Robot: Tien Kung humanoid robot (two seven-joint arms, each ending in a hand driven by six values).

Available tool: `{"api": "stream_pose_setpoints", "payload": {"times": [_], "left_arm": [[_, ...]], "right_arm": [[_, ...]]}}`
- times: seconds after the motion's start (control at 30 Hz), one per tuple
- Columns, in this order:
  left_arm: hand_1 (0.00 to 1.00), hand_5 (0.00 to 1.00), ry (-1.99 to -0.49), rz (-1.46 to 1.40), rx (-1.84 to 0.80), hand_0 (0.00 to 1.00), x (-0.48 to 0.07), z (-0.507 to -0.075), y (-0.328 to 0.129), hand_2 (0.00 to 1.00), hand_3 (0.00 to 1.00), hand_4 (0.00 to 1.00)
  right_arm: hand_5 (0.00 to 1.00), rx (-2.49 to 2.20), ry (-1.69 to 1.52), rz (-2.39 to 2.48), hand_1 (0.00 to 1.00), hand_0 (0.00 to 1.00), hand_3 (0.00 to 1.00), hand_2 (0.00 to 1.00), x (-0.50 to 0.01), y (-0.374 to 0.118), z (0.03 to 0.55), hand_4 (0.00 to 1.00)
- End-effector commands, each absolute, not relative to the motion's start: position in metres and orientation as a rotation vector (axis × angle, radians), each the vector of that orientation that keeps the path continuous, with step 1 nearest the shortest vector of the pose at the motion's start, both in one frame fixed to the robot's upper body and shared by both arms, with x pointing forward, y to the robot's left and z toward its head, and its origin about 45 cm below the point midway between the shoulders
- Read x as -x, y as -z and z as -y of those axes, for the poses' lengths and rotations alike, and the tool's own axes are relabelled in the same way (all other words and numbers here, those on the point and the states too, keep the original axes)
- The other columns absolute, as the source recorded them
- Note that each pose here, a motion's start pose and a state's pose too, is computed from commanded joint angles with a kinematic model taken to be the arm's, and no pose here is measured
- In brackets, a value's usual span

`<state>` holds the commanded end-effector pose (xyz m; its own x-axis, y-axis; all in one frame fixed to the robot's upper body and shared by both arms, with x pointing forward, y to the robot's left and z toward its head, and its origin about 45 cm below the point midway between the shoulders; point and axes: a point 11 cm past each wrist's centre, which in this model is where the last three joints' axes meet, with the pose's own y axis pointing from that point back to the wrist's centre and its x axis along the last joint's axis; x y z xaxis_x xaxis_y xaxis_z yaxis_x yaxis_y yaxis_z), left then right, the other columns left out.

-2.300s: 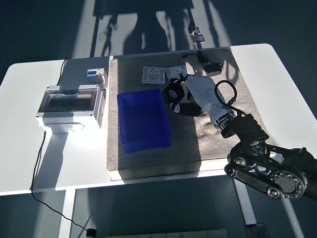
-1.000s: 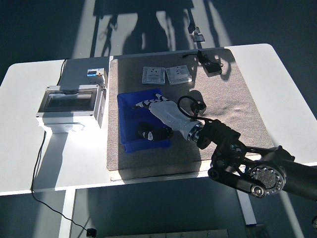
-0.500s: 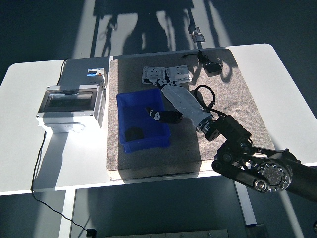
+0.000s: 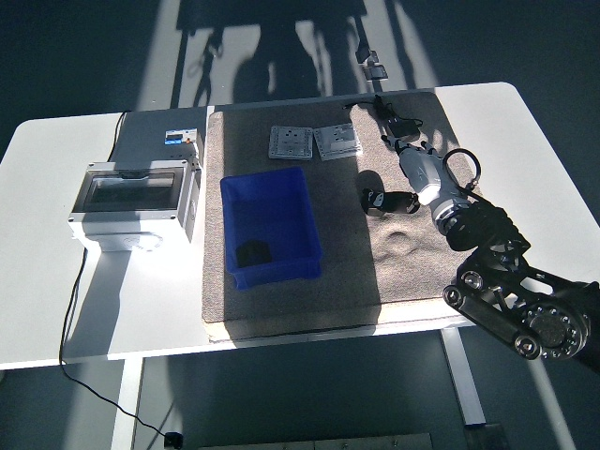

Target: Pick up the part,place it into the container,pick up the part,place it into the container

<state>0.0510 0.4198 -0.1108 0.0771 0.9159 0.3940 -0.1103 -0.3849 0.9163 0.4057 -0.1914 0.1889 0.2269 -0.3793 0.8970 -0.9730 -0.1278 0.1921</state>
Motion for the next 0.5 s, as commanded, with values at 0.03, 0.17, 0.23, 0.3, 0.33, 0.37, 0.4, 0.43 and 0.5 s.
{"api": "stream_pose_setpoints", "payload": {"times": [0.03, 0.17, 0.23, 0.3, 0.33, 0.37, 0.4, 0.43, 0.5], "left_arm": [[0.569, 0.677, -1.46, -0.85, -1.466, 0.667, -0.0508, -0.4194, 0.111, 0.637, 0.643, 0.647], [0.57, 0.68, -1.455, -0.853, -1.466, 0.667, -0.0502, -0.418, 0.1115, 0.637, 0.644, 0.649], [0.57, 0.68, -1.453, -0.853, -1.466, 0.667, -0.0499, -0.4175, 0.1117, 0.637, 0.644, 0.649], [0.571, 0.683, -1.453, -0.854, -1.465, 0.667, -0.0499, -0.4172, 0.1118, 0.639, 0.644, 0.65], [0.571, 0.683, -1.453, -0.854, -1.465, 0.667, -0.05, -0.4171, 0.1119, 0.639, 0.644, 0.65], [0.571, 0.683, -1.454, -0.853, -1.464, 0.667, -0.0501, -0.4171, 0.1118, 0.639, 0.644, 0.65], [0.571, 0.683, -1.454, -0.853, -1.463, 0.667, -0.0502, -0.4171, 0.1118, 0.639, 0.644, 0.65], [0.571, 0.683, -1.455, -0.854, -1.463, 0.667, -0.0502, -0.4172, 0.1118, 0.639, 0.644, 0.65], [0.571, 0.684, -1.457, -0.854, -1.462, 0.667, -0.0499, -0.4175, 0.1118, 0.639, 0.644, 0.649]], "right_arm": [[0.439, -1.649, -0.885, 1.276, 0.953, 0.998, 0.968, 0.982, -0.4058, -0.1881, 0.193, 0.902], [0.46, -1.625, -0.876, 1.259, 0.967, 0.998, 0.983, 0.998, -0.4056, -0.1862, 0.196, 0.93], [0.46, -1.622, -0.874, 1.255, 0.967, 0.998, 0.983, 0.998, -0.4051, -0.1858, 0.1959, 0.93], [0.465, -1.622, -0.874, 1.253, 0.97, 0.998, 0.994, 0.998, -0.4046, -0.1859, 0.1953, 0.94], [0.465, -1.623, -0.875, 1.253, 0.97, 0.998, 0.994, 0.998, -0.4045, -0.1861, 0.1952, 0.94], [0.465, -1.622, -0.875, 1.254, 0.97, 0.998, 0.994, 0.998, -0.4044, -0.1865, 0.1953, 0.94], [0.465, -1.621, -0.875, 1.255, 0.97, 0.998, 0.994, 0.998, -0.4043, -0.1867, 0.1956, 0.94], [0.465, -1.619, -0.874, 1.256, 0.97, 0.998, 0.994, 0.998, -0.4042, -0.1867, 0.1964, 0.94], [0.472, -1.614, -0.87, 1.257, 0.973, 0.998, 0.996, 0.998, -0.404, -0.1865, 0.198, 0.946]]}}
